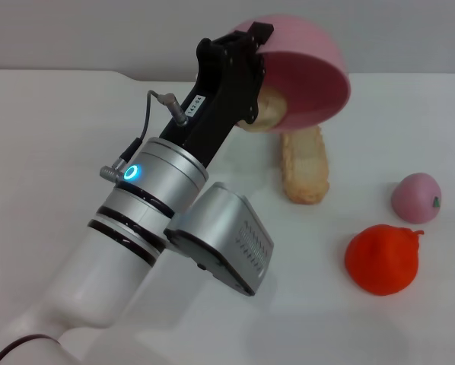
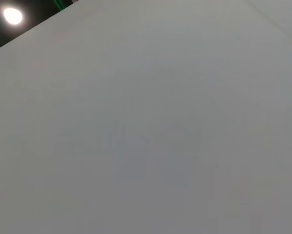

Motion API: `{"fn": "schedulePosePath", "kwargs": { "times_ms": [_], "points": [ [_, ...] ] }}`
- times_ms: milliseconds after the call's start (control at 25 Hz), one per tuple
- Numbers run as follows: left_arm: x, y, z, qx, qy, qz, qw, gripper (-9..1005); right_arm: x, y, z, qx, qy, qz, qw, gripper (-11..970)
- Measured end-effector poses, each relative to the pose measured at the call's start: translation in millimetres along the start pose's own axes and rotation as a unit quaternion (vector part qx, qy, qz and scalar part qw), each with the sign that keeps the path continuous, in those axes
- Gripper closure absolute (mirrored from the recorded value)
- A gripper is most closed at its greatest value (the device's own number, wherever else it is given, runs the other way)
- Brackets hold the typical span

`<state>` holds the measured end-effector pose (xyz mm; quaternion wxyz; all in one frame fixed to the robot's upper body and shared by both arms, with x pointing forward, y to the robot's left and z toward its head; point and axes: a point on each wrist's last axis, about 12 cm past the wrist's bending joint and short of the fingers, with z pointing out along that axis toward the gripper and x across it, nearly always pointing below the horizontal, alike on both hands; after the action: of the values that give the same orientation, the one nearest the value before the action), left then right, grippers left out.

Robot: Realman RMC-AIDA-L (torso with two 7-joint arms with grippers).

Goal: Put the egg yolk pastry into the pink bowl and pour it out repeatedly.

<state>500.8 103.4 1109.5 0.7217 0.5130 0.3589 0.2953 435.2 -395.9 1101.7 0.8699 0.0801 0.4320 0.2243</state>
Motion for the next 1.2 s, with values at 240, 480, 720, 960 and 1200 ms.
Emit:
{"fn": "schedulePosePath", "kwargs": {
  "times_ms": [240,480,720,960,1200],
  "points": [
    [-2,2.8,-3,-0.026,-0.003,0.035,0.999,952,1,0.2,1,0.0,0.0,0.002,1.0,352],
    [-5,3.9,-4,-0.036,-0.008,0.047,0.998,953,3,0.5,4,-0.001,0.0,0.005,1.0,352],
    [-10,1.7,-6,-0.047,-0.022,0.085,0.995,952,5,0.9,7,-0.004,-0.001,0.007,1.0,351],
    [-11,3.6,-8,-0.062,-0.022,0.094,0.993,952,6,0.7,8,-0.003,0.0,0.013,1.0,351],
    [-14,4.7,-11,-0.076,-0.024,0.108,0.991,953,6,0.8,9,-0.004,0.0,0.014,1.0,351]
  ]
}}
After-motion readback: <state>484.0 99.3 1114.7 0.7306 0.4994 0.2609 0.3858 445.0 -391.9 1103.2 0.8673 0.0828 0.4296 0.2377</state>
